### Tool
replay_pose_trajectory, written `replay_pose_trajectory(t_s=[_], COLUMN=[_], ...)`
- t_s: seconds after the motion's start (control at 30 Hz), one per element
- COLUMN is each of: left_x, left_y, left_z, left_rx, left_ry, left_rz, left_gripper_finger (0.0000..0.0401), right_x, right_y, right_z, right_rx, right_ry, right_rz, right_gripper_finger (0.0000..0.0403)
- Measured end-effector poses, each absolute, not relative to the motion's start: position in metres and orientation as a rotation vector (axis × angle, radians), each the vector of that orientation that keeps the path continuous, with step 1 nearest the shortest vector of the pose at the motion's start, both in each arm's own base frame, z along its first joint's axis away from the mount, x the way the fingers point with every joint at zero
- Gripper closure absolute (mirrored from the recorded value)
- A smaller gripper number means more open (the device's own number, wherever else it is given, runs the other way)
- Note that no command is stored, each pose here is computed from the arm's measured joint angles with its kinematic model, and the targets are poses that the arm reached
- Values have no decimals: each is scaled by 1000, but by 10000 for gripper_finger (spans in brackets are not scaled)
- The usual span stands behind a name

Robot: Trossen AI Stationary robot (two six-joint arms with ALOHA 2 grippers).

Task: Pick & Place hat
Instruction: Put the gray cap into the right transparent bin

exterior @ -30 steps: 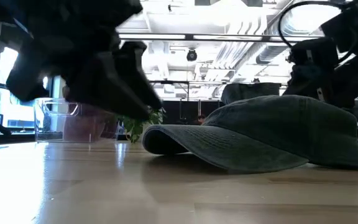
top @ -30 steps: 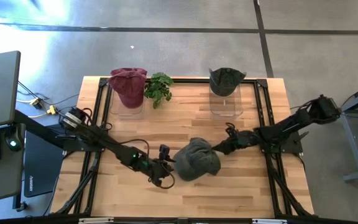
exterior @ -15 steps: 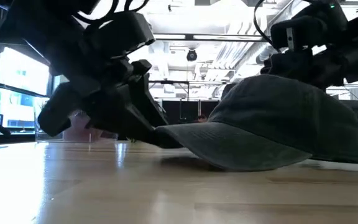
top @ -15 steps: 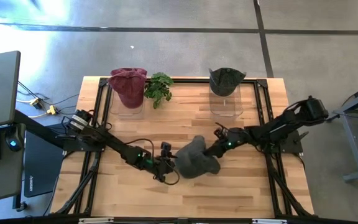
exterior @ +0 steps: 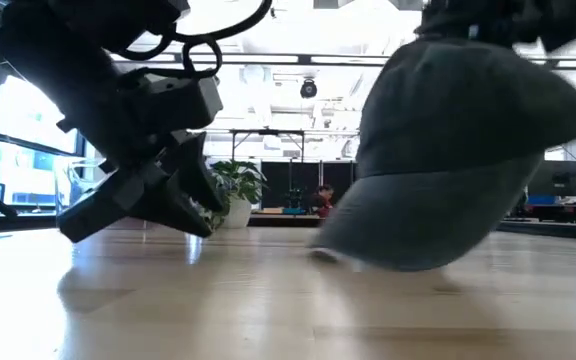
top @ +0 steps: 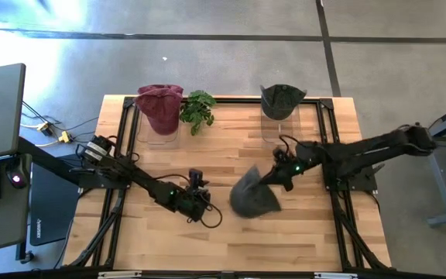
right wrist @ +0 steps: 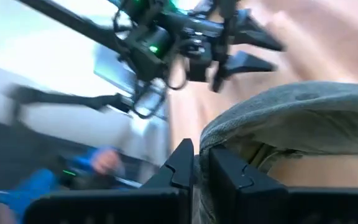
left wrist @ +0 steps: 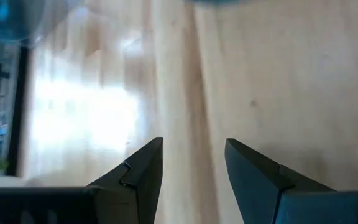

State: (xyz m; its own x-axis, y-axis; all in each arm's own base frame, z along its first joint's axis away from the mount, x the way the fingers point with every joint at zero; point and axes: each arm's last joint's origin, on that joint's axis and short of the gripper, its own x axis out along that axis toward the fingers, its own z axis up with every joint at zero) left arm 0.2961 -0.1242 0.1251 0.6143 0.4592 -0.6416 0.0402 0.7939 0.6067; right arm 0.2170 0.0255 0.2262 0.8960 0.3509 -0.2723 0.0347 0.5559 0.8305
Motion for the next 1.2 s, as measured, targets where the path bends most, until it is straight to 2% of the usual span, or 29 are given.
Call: replay_pose_trajectory(t_s=[0.13,0.33,0.53,0.67,0.77,0.93,1.2], left_x=[296,298,299,299,299,299,298], left_y=[-123,-122,-122,-122,-122,-122,-123], left_z=[126,128,129,129,129,129,128], left_rx=[647,660,666,666,666,662,652], left_ry=[870,843,828,829,829,833,838], left_rz=[311,351,371,370,370,361,344], left_gripper_finger=[236,236,236,236,236,236,236], right_x=[210,199,194,202,210,218,238], right_y=[14,-4,-22,-44,-62,-83,-94], right_z=[285,375,429,437,435,424,401], right_rx=[742,382,-98,-403,-521,-526,-371], right_ry=[585,658,803,951,1042,1135,1240], right_rz=[57,-82,-207,-347,-378,-359,-332], right_gripper_finger=[383,379,379,377,378,377,378])
